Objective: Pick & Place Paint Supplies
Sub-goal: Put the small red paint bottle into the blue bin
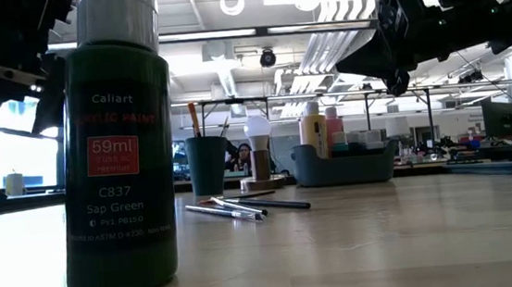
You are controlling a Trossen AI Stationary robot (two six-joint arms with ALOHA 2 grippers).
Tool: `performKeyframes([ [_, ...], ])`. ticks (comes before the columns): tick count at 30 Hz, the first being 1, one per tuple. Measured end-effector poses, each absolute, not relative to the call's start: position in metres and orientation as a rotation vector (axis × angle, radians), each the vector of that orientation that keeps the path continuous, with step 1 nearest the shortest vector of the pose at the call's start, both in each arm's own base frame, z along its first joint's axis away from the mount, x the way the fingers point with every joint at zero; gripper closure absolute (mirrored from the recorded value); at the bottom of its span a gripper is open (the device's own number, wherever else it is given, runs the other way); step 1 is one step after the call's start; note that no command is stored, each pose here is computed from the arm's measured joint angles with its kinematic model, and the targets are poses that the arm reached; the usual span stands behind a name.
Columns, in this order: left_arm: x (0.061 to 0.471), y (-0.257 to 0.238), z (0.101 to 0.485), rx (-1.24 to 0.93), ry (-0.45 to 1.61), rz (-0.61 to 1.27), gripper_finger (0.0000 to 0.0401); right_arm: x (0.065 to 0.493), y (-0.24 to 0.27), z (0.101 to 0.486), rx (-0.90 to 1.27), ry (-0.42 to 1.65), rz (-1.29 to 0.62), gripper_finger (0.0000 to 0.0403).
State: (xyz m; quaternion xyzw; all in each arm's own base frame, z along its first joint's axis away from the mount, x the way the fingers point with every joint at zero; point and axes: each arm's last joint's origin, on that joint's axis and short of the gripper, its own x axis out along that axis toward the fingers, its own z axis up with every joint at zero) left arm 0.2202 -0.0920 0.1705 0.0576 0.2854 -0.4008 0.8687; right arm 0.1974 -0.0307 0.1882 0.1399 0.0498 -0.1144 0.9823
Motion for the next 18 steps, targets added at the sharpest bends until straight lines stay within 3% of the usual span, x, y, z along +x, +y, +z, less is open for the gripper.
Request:
performKeyframes([
  [18, 0.2212, -0.0911, 0.1705, 0.04, 0.637, -0.762, 0.012, 0.197, -0.0309, 0.1862, 0.295, 0.118, -0.242, 0.0401],
])
